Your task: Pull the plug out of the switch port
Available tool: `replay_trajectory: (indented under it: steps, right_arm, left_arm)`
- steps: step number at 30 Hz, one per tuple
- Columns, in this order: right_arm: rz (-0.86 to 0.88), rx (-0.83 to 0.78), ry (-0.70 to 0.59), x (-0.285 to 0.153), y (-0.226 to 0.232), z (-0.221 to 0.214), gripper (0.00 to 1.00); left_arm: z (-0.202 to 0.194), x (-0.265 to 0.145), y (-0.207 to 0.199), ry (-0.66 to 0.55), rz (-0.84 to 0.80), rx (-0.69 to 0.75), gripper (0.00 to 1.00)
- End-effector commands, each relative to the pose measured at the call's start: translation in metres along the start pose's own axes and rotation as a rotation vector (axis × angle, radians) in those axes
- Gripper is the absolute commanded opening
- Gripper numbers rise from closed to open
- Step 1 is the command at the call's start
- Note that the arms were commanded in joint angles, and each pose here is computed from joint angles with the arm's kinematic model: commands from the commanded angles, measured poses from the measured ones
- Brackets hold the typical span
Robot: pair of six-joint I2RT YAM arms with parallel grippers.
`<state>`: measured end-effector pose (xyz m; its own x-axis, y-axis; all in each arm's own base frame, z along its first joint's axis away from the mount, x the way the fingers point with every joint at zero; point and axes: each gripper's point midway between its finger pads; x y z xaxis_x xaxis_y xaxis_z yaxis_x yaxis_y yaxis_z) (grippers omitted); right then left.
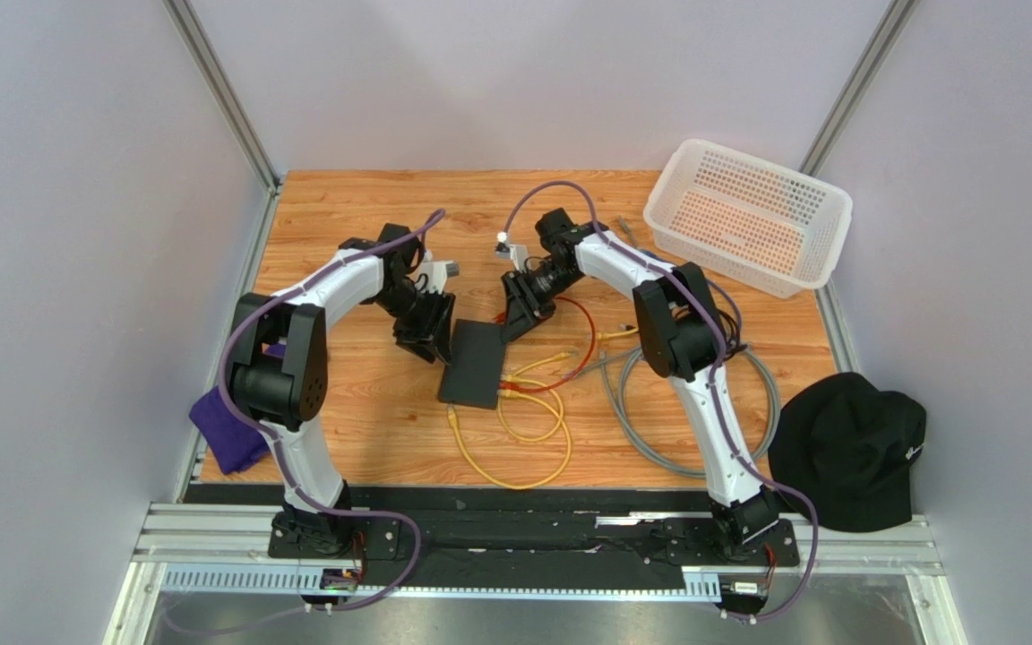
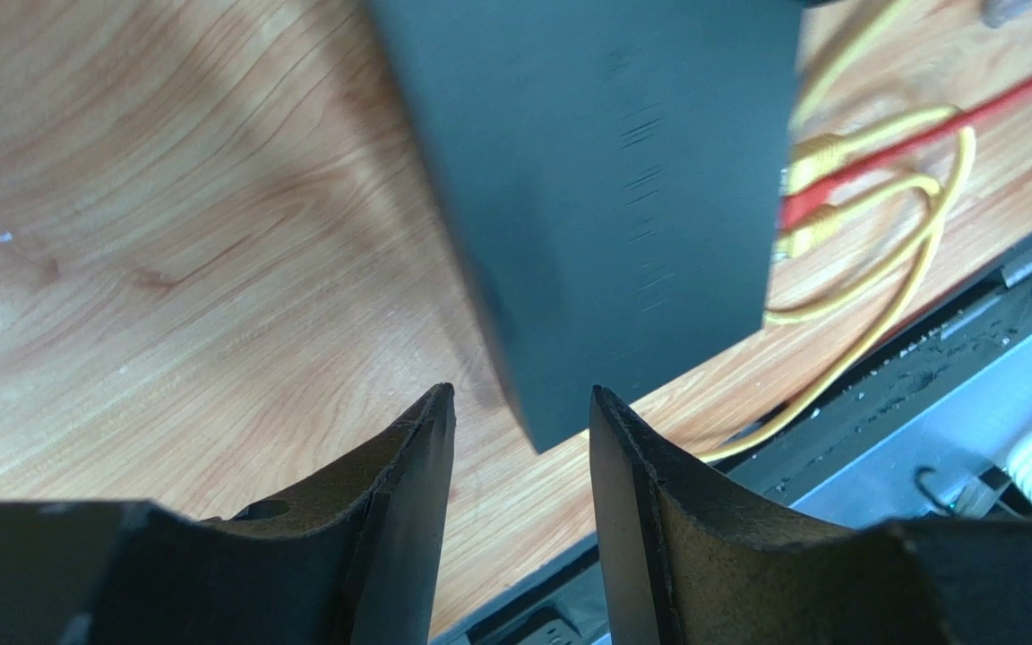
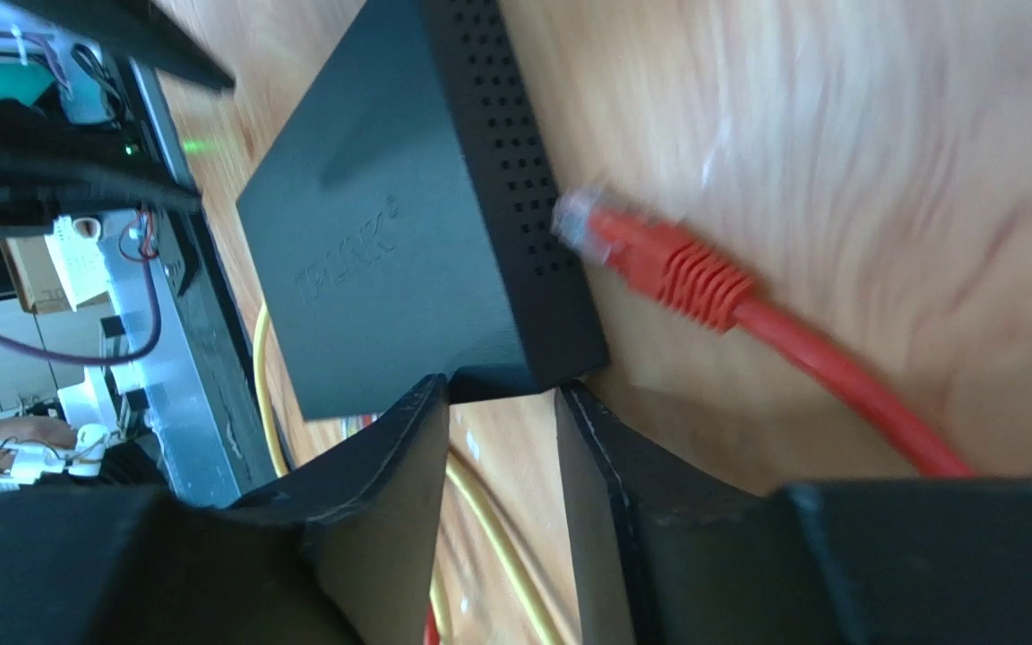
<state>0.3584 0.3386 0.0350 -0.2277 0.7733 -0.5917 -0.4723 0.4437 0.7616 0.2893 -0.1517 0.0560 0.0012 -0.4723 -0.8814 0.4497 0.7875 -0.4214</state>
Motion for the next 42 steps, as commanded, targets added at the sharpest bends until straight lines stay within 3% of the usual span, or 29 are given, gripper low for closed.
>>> replay_trajectory:
  steps: [1,8,14,17,20,21,24,29,34,42]
  right_arm:
    - [0.012,-0.044,-0.093,-0.003,0.000,0.047,0.43]
    - [0.141,-0.116,-0.206,-0.022,0.041,0.089,0.52]
    - [0.243,-0.142,-0.154,-0.055,0.065,0.044,0.68]
    - [0.237,-0.139,-0.098,-0.056,0.063,0.015,0.71]
    - [0.272,-0.089,-0.016,-0.049,0.064,-0.010,0.71]
    - [0.283,-0.135,0.010,-0.043,0.066,-0.017,0.70]
    - [0.292,-0.098,0.102,-0.028,0.064,-0.035,0.66]
    - [0.284,-0.065,0.132,-0.011,0.047,-0.045,0.61]
    - [0.307,-0.046,0.142,-0.002,0.044,-0.050,0.59]
    - [0.291,-0.004,0.153,0.016,0.032,-0.049,0.58]
  left_arm:
    - [0.008,-0.009,-0.009,-0.012,-0.048,0.065,0.49]
    - [0.007,-0.009,-0.013,-0.033,-0.059,0.076,0.48]
    - [0.024,-0.033,-0.026,-0.135,-0.058,0.122,0.49]
    - [0.022,-0.027,-0.032,-0.140,-0.108,0.127,0.49]
    - [0.013,-0.013,-0.041,-0.115,-0.189,0.150,0.36]
    - [0.011,-0.008,-0.042,-0.106,-0.208,0.148,0.19]
    - [0.008,0.003,-0.044,-0.082,-0.242,0.138,0.00]
    - [0.014,0.014,-0.036,-0.053,-0.226,0.118,0.00]
    - [0.012,0.030,-0.016,0.006,-0.154,0.087,0.00]
    - [0.006,0.043,-0.011,0.060,-0.171,0.054,0.00]
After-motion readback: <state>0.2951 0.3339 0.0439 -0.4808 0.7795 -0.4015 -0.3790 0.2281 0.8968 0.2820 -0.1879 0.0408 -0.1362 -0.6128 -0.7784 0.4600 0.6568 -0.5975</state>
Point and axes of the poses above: each gripper's point midway between its finger pads, its own x axis out along the fingers, its own y axis along the line the jaws close on, z = x × y, and after that the axes turned 8 degrees about x, right-handed
